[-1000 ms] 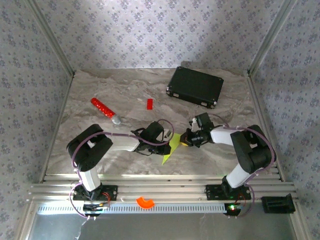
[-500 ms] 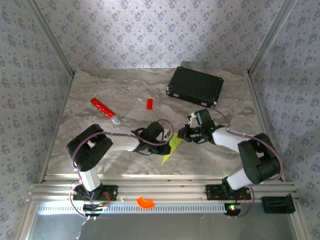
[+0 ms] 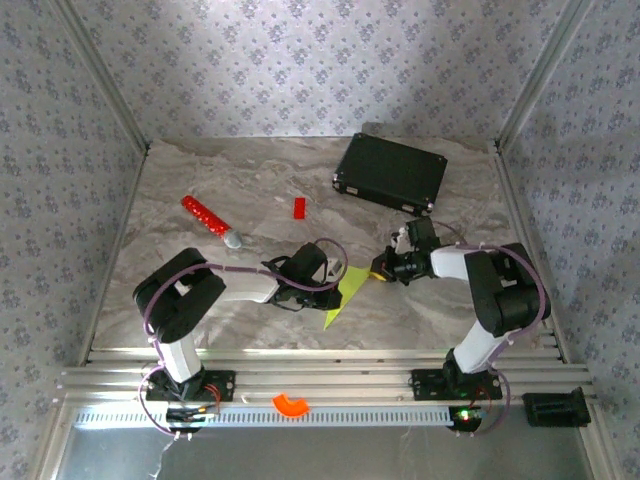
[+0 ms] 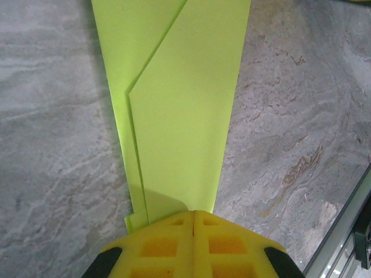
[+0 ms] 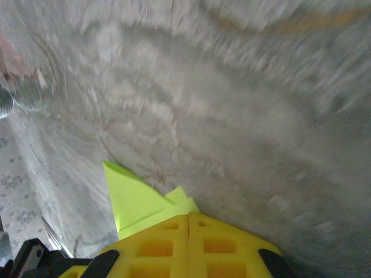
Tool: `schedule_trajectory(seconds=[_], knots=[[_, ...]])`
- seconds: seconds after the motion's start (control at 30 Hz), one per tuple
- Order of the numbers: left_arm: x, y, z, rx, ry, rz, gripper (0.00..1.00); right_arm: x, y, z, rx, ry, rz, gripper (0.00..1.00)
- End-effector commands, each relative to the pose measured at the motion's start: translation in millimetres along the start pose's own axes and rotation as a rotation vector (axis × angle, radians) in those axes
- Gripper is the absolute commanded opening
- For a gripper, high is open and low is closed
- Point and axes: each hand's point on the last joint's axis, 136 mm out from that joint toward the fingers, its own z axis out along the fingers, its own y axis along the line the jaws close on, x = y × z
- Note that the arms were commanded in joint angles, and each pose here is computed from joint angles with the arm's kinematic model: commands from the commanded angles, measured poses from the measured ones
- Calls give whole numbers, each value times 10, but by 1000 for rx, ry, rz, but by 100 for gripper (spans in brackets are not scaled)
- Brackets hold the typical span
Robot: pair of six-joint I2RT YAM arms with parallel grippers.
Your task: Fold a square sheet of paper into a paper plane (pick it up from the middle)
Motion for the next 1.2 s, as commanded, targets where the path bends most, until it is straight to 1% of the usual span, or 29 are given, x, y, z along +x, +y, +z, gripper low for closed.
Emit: schedule_trajectory(seconds=[0.0,0.1,0.27,0.33,0.47,0.63,0.7,0.77,0.83,0.93,1.17], knots=[[599,605,40,-195,181,-99,0,-77,-177,-23,71,-20,17,2],[596,602,31,-194,179,-100,0,-103,-60,-102,41,-38,0,2],[597,602,22,-195,175,-98,0,-130,257,-327,-24,-114,-50,3],[586,592,24,-192,172,-97,0,-63,386,-318,-52,-112,-73,3],[549,566,23,-187,164,-99,0,179,560,-107,-74,-44,-122,4],[495,503,15,-171,154,-94,0,346,359,160,-8,35,-101,2],[470,474,2,-165,148,-90,0,363,209,216,32,49,-74,0],[439,438,-17,-159,140,-87,0,397,43,243,84,64,-54,0],[406,393,-44,-150,132,-84,0,423,-70,249,102,68,-34,0],[301,241,-126,-116,101,-63,0,451,-151,248,99,67,-15,0],[-164,-332,-407,17,-38,26,0,488,-192,255,98,72,-8,0]])
